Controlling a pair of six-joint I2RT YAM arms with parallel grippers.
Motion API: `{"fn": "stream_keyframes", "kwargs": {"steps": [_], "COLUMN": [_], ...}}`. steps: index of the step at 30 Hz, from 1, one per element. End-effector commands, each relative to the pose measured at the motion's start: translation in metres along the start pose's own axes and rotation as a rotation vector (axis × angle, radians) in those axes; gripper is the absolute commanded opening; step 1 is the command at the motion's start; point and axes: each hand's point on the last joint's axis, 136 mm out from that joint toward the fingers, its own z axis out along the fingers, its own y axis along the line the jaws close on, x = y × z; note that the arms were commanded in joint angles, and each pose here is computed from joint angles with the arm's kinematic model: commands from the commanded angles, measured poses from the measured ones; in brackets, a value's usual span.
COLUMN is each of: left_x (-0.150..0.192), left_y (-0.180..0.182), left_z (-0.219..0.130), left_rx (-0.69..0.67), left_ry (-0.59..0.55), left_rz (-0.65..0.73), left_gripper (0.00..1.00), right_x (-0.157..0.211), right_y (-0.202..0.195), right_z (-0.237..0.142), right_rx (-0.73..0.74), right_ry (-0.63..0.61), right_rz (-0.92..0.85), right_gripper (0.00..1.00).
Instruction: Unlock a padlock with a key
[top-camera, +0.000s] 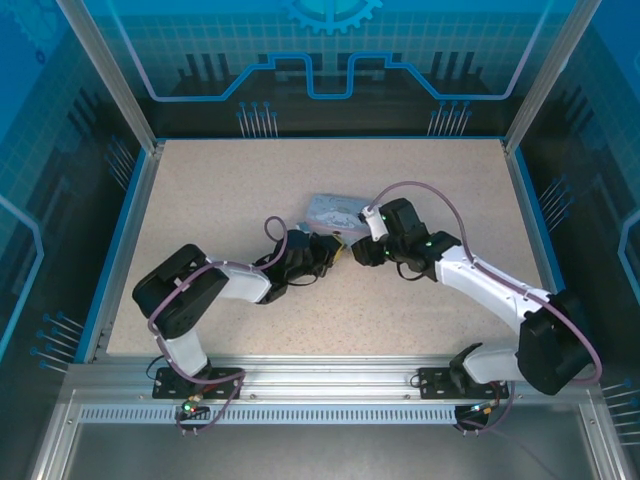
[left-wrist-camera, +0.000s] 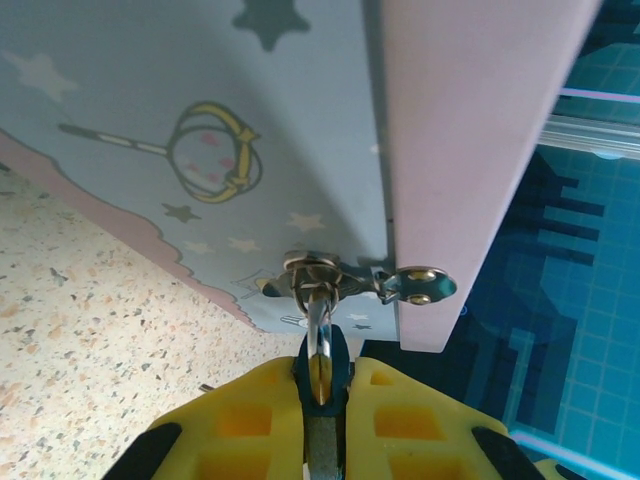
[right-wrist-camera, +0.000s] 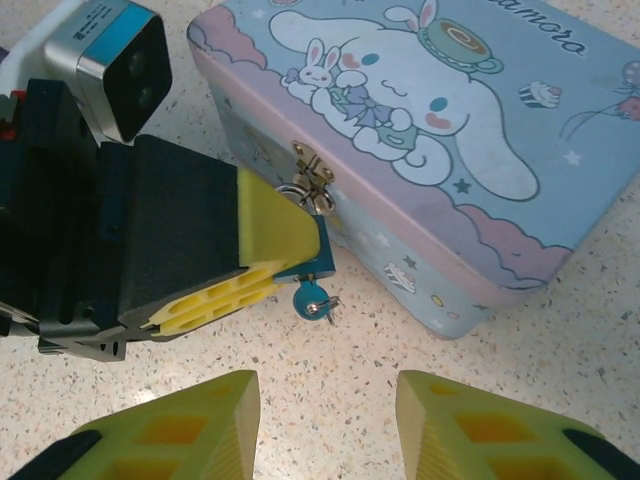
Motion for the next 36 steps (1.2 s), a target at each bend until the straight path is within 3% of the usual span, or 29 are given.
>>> {"fn": "stream_keyframes", "kwargs": {"steps": [1,6,12,36], "left_x": [0.004,0.004,0.004,0.005], "left_y": [-0.037,-0.038,-0.038,-0.05], "left_z": [-0.004,-0.005,-0.006,-0.008], "left_rx": [0.083,0.081,0.073,0.078], "left_ry": [0.025,0.03,0.036,0.058], "left_rz": [0.035,0.031,0.03,0.043], "left_gripper": [0.0,0.0,0.0,0.0], "right_x": [0.002,0.006,0.008,0.015], "right_y": [0.005,0.003,0.008,0.01], "right_z": [0.004,0.014,0.025,0.055], "right_rx": [0.015,0.063,0.071,0.048], "right_ry": [0.042,0.068,0.006,0.005], "right_rz": [-0.079,-0.139,-0.185,-0.197], "right_gripper": [0.41,0.4,0.4,0.38]}}
